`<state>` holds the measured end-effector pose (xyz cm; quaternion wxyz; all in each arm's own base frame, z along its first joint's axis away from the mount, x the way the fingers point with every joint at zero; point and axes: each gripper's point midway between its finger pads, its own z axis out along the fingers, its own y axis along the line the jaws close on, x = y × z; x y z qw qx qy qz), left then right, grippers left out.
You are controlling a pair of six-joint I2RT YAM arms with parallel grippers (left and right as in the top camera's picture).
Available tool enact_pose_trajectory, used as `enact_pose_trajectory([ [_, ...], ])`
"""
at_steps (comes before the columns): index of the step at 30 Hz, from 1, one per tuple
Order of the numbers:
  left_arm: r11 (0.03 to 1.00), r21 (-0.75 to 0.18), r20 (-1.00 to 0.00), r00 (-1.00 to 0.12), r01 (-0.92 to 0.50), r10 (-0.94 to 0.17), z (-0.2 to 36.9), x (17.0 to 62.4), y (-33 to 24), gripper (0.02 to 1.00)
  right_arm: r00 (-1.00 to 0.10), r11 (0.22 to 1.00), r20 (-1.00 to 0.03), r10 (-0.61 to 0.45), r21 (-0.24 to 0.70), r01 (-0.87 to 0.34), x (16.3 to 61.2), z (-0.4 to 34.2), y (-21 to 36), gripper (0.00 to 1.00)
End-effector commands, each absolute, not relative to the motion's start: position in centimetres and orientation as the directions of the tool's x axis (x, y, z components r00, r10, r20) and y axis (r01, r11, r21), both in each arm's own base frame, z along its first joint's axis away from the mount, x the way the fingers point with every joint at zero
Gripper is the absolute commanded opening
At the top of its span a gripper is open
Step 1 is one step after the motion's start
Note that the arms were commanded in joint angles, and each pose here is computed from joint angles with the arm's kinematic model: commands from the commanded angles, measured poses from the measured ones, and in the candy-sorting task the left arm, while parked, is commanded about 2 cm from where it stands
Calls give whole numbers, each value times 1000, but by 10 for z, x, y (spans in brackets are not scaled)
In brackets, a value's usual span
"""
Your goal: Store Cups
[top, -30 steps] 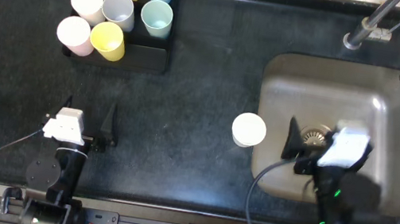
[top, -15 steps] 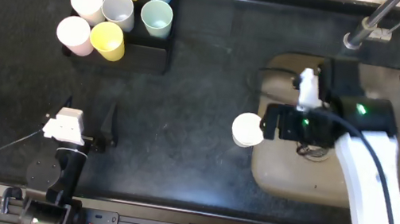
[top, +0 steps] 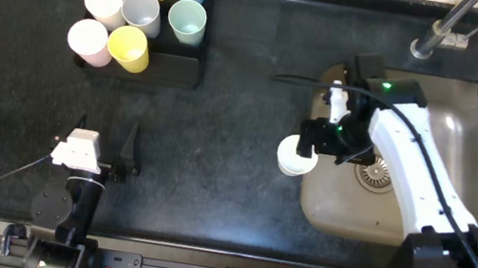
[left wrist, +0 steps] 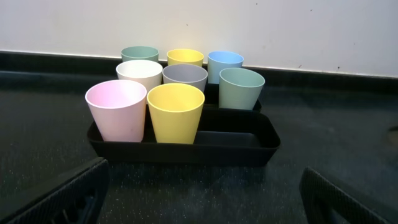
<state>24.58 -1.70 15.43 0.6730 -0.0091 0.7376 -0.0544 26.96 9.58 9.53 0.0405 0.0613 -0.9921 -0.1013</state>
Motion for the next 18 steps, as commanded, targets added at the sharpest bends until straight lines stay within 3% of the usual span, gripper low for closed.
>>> enact_pose_trajectory([
  [1,995,-79,-993,-90,65,-73,155,245,-17,1000,-982,975,65,-180,145,-169,275,88,95,814],
  [11,995,-79,-993,-90,65,-73,155,245,-17,1000,-973,966,29,-231,127,-225,282,85,104,45],
  [18,995,-79,-993,-90,65,-73,155,245,-17,1000,-958,945,-49,-283,157,-287,287,100,128,42],
])
